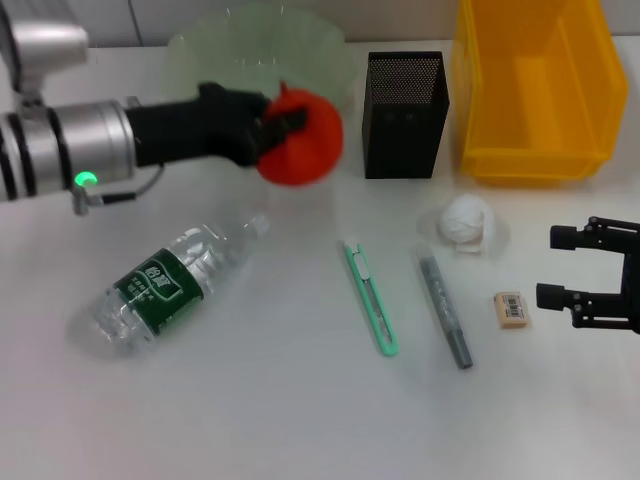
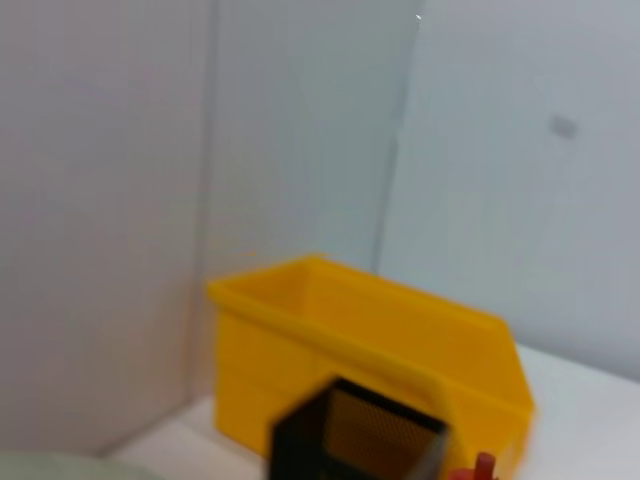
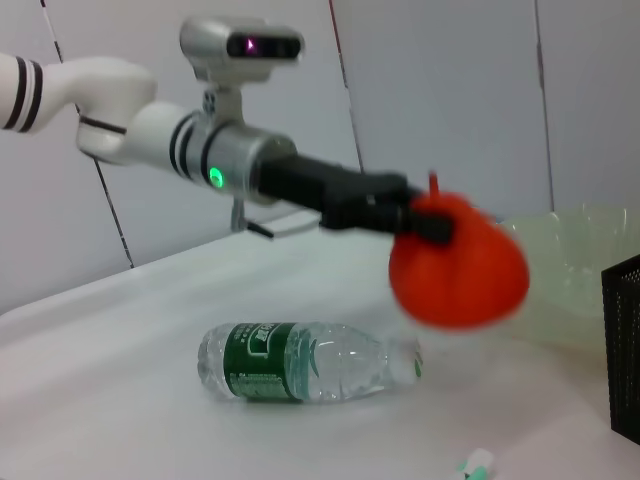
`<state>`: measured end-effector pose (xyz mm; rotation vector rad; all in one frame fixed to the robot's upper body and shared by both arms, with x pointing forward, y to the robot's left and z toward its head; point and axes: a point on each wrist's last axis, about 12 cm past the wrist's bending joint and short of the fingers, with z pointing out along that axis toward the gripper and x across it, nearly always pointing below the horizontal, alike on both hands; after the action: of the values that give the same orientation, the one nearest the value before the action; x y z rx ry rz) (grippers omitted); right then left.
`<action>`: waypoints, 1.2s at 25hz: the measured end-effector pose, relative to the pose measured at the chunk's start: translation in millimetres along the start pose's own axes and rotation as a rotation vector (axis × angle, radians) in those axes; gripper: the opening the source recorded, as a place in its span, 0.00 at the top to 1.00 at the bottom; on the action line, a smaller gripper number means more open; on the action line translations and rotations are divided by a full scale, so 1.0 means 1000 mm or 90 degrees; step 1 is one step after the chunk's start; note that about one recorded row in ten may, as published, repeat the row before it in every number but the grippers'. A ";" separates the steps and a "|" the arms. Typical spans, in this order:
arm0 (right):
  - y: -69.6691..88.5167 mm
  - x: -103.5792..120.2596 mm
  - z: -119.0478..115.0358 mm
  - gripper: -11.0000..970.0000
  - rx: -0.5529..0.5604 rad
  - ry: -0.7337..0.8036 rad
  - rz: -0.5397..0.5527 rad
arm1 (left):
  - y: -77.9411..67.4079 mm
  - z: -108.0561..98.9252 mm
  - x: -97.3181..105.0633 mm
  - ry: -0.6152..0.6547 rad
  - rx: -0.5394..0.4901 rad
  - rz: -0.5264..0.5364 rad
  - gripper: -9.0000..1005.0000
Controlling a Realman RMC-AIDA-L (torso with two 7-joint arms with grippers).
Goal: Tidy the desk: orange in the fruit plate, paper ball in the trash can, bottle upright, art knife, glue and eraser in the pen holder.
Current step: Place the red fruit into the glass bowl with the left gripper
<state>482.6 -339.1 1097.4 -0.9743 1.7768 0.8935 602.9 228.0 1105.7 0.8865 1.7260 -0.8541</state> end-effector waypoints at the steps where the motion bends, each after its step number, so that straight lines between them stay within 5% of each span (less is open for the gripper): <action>1: 0.000 0.000 0.001 0.20 -0.001 -0.001 0.000 | 0.003 -0.003 -0.004 -0.010 -0.013 -0.002 0.85; 9: 0.000 -0.001 0.006 0.20 -0.012 -0.008 0.003 | 0.026 0.004 -0.026 -0.053 -0.116 -0.025 0.89; 13: -0.001 -0.002 0.007 0.20 -0.015 -0.009 0.002 | 0.044 0.029 -0.035 -0.029 -0.224 -0.045 0.92; 18: -0.001 -0.002 0.010 0.20 -0.019 -0.013 0.005 | 0.051 0.040 -0.038 0.003 -0.271 -0.032 0.93; 30: -0.007 -0.004 0.018 0.19 -0.010 -0.013 0.006 | 0.051 0.046 -0.036 0.017 -0.294 -0.021 0.74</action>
<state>496.2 -326.0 1093.9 -0.9641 1.7612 0.9206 676.2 206.6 1120.1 0.5607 1.8612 -0.4332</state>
